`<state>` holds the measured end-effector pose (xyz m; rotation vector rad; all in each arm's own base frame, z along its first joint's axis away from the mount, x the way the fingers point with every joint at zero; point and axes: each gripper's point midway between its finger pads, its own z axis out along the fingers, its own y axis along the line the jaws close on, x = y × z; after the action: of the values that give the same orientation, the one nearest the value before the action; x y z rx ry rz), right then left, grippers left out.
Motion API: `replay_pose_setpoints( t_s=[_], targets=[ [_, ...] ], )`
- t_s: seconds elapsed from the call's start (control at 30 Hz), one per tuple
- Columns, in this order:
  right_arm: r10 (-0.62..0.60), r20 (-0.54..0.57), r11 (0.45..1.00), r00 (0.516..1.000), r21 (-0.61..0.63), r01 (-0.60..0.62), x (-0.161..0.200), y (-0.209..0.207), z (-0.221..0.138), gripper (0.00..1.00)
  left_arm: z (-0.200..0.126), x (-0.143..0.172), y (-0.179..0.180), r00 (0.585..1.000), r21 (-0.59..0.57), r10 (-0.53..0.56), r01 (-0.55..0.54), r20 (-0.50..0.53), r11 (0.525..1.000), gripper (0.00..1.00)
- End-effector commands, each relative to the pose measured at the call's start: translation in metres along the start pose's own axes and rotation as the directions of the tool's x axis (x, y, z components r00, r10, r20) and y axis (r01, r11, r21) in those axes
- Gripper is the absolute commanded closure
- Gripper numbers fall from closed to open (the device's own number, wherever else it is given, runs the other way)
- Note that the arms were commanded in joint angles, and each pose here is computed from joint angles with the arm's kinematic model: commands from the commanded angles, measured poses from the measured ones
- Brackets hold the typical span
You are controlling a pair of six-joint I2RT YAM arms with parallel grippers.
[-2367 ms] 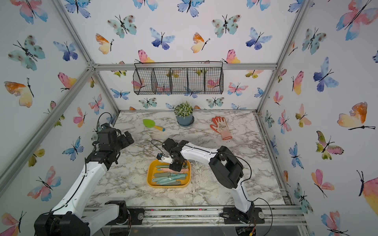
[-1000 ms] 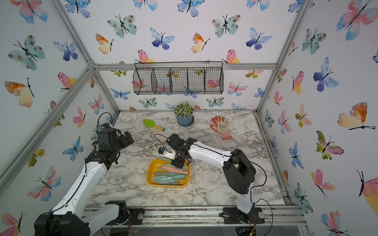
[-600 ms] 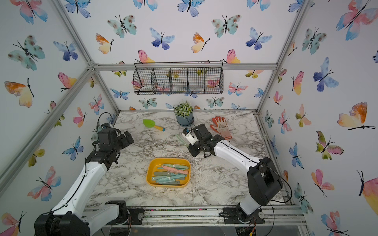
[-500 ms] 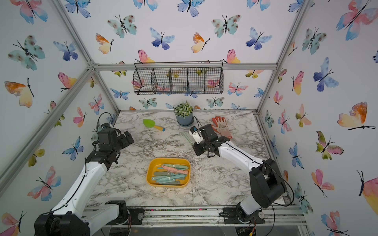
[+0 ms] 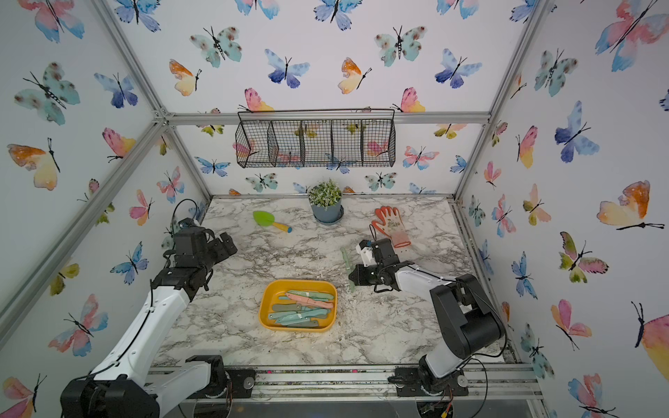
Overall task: Take the fruit knife out of the storage box
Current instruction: Place the fruit knife at the center of the board.
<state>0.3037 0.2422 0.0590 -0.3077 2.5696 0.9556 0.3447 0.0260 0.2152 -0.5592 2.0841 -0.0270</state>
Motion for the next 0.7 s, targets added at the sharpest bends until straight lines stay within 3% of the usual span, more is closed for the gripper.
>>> replay_pose_setpoints(
  t_s=[0.0,0.27,0.57,0.67],
  targets=[
    [0.068,0.028,0.996,0.997,-0.054,-0.066,-0.008,0.002,0.005,0.95,-0.001,-0.002,0.000,1.000,-0.002,-0.005,0.005,-0.004,1.000,0.02],
    [0.183,0.026,0.979,0.983,-0.097,-0.179,-0.003,-0.016,0.016,0.95,0.000,-0.002,0.000,1.000,0.000,-0.006,0.006,-0.008,1.000,0.02],
    [0.207,0.001,0.973,0.978,-0.108,-0.206,-0.001,-0.020,0.028,0.95,0.000,-0.001,0.001,1.000,-0.004,-0.006,0.006,-0.006,1.000,0.02],
    [0.222,0.003,0.971,0.975,-0.090,-0.221,0.001,-0.024,0.028,0.90,0.000,-0.002,0.001,1.000,-0.005,-0.006,0.006,-0.005,1.000,0.02]
  ],
)
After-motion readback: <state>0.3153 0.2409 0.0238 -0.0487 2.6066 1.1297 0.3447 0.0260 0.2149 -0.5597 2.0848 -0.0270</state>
